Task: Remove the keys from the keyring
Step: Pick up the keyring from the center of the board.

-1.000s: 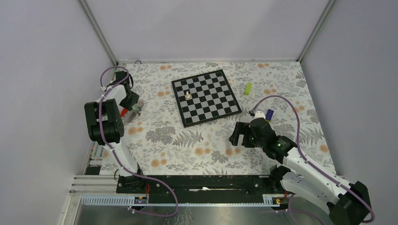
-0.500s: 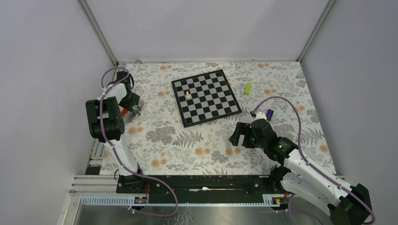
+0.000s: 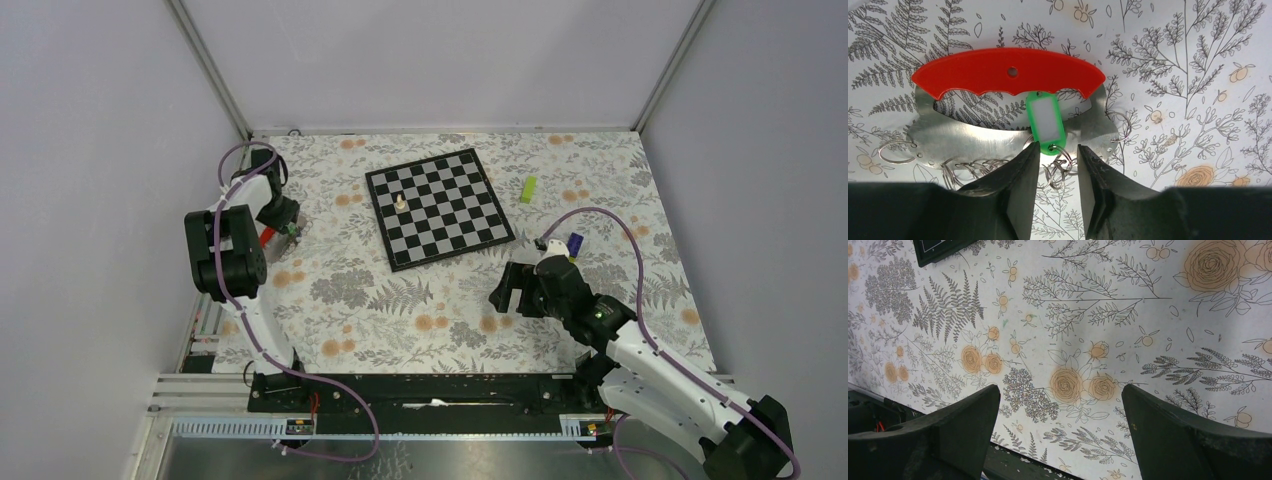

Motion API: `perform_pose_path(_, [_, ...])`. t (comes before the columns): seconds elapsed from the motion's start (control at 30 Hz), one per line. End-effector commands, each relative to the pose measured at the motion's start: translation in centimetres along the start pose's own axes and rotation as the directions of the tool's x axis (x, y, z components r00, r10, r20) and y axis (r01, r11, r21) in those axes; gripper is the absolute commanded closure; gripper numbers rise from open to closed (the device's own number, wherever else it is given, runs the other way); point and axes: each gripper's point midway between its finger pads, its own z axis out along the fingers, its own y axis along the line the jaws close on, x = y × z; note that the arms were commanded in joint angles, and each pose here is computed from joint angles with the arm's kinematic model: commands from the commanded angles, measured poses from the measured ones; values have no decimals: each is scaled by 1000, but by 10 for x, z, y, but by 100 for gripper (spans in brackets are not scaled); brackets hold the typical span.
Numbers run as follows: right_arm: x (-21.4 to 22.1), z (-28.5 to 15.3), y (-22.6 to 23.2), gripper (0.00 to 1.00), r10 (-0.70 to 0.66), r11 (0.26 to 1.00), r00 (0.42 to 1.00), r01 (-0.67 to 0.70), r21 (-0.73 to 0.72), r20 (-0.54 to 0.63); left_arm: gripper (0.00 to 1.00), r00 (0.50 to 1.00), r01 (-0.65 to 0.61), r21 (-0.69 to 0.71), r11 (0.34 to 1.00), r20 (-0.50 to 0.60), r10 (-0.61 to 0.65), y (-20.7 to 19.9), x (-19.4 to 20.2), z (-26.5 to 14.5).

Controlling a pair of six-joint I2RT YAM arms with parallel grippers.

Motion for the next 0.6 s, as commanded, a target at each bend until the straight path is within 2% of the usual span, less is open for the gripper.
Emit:
perform_pose_path(0.0, [-3,-1,0,0,7,1000,1000,-7,-3,22,64,1000,15,32,999,11,-15,-13,-6,-9])
perform_pose_path(0.3, [-2,-3,-3,0,3,1000,1000,-3,6,25,72,1000,0,15,1000,1,0,-8,0,-5])
perform_pose_path(0.57, [-3,-3,-3,0,3,1000,1000,-3,6,30,89,1000,-6,8,1000,-5,6,-4,3,-4])
